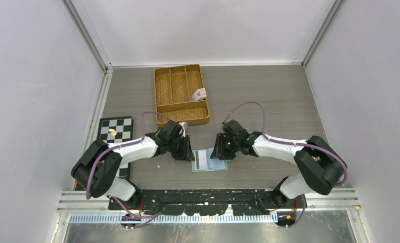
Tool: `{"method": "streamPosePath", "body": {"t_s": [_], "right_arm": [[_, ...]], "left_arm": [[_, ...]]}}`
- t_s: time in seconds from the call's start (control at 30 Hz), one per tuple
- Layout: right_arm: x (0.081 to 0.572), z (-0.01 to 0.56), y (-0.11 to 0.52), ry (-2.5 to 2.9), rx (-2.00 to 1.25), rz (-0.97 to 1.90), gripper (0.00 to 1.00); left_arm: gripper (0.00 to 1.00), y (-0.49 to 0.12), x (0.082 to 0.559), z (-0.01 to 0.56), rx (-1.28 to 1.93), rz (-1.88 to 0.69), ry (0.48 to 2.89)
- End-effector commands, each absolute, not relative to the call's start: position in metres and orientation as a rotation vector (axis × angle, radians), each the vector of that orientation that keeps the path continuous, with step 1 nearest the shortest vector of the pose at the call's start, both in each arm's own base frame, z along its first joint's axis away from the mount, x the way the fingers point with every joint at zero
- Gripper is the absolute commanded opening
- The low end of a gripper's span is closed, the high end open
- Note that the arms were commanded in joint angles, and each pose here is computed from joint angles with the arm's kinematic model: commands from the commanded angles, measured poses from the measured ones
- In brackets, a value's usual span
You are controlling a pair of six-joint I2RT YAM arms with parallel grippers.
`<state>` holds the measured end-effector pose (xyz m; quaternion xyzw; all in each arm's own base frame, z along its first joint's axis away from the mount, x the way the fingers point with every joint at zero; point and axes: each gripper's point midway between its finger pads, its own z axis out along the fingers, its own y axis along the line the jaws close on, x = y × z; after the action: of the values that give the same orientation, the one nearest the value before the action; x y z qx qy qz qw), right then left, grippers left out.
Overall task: Put the credit cards into the card holder
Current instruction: Insert the credit card into the card holder.
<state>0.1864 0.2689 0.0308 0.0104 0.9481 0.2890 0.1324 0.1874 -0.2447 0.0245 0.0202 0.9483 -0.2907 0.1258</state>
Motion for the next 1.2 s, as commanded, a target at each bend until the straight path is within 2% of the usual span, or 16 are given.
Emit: {"method": "streamPosePath", "body": {"t_s": [0.0, 0.43, 0.73, 0.9, 1.17], "right_arm": [[0.191, 0.059, 0.277, 2.693, 0.028, 0.909, 0.42], [0.191, 0.072, 0.306, 2.667, -0.055, 0.958, 0.42], [0.18, 0.065, 0.344, 2.689, -0.175, 1.017, 0.42], [0.182, 0.084, 0.352, 2.615, -0.225, 1.022, 0.42], [0.221, 0.104, 0.318, 2.562, -0.256, 0.793, 0.6]], "left_arm": [[0.3, -0.246, 0.189, 0.028, 0.062, -0.858, 2.731], [0.33, -0.238, 0.191, 0.032, 0.061, -0.809, 2.711], [0.44, -0.219, 0.193, 0.035, 0.038, -0.703, 2.674], [0.51, -0.204, 0.196, 0.038, 0.016, -0.645, 2.656], [0.55, -0.2, 0.225, 0.086, 0.094, -0.566, 2.527]]}}
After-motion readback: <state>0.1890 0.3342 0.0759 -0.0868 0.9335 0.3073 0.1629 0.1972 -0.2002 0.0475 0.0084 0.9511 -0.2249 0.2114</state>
